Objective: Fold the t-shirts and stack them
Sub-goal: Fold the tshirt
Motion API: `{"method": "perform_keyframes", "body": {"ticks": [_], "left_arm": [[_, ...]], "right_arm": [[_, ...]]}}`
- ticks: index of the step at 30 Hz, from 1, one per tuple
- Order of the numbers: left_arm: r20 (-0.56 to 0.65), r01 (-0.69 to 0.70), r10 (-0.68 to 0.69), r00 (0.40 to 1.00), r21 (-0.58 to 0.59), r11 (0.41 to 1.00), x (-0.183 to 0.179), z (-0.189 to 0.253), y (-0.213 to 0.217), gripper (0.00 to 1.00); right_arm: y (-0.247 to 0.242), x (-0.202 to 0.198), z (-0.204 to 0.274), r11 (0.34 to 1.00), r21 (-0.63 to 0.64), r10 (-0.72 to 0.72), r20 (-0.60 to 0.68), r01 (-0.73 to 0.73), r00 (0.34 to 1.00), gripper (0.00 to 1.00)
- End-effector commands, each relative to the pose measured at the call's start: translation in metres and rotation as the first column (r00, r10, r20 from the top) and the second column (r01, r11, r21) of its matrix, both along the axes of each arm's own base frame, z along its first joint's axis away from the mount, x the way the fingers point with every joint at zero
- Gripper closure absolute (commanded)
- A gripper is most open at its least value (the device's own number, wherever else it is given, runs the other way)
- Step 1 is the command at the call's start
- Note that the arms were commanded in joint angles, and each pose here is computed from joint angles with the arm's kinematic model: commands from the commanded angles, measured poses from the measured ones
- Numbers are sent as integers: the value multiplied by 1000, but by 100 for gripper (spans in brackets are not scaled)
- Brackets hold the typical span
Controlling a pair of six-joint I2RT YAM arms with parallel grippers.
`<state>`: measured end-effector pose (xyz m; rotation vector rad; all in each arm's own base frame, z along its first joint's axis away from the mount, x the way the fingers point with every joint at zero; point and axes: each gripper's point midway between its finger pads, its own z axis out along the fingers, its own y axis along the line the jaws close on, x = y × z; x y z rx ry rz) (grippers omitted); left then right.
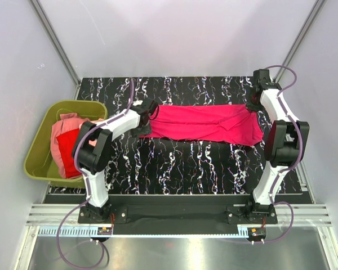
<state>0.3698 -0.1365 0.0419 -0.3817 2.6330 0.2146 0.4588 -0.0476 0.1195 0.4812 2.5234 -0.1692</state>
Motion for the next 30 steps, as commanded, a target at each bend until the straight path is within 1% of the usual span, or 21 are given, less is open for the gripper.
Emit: {"method": "perform_keyframes", "body": {"ticks": [1, 5, 9, 12, 14, 16, 17, 20, 22, 26, 28, 29, 30], "left_arm": [[-10, 6, -6, 1000, 34, 999, 6, -9, 1, 50], [-44, -1, 4, 999, 61, 998, 4, -18, 5, 50], [-35, -2, 4, 999, 82, 997, 9, -19, 7, 50], [-38, 10, -7, 999, 79, 997, 10, -21, 5, 52], [-50, 13, -9, 999, 88, 996, 9, -24, 6, 60], [-55, 16, -11, 998, 96, 995, 9, -25, 7, 74], [-57, 17, -12, 998, 100, 995, 8, -25, 7, 86], [-51, 14, -8, 999, 123, 992, 8, -21, 13, 100], [-46, 15, -9, 999, 137, 990, 8, -18, 15, 100], [-47, 17, -9, 999, 157, 987, 8, -15, 19, 100], [-55, 21, -12, 998, 155, 988, 7, -16, 18, 100], [-60, 22, -13, 998, 153, 988, 7, -17, 17, 99], [-62, 20, -11, 998, 152, 988, 6, -18, 17, 94]], "right_arm": [[-6, 24, 11, 997, -61, 50, 62, -46, 997, 100], [-1, 37, 15, 993, -60, 108, 106, -102, 988, 100], [2, 43, 18, 986, -67, 161, 135, -153, 978, 100], [7, 45, 17, 982, -54, 186, 153, -179, 971, 100], [8, 46, 14, 981, -51, 191, 152, -186, 970, 100], [7, 47, 10, 979, -62, 200, 143, -193, 969, 100], [4, 48, 9, 979, -73, 197, 139, -189, 970, 100], [0, 51, 8, 978, -96, 199, 133, -188, 971, 100], [2, 54, 8, 970, -107, 232, 137, -218, 963, 100], [3, 63, 11, 966, -111, 251, 163, -235, 954, 100], [3, 64, 4, 964, -112, 255, 147, -240, 956, 99], [2, 65, 3, 965, -113, 253, 142, -238, 957, 99], [2, 65, -4, 964, -111, 255, 129, -242, 958, 98]]}}
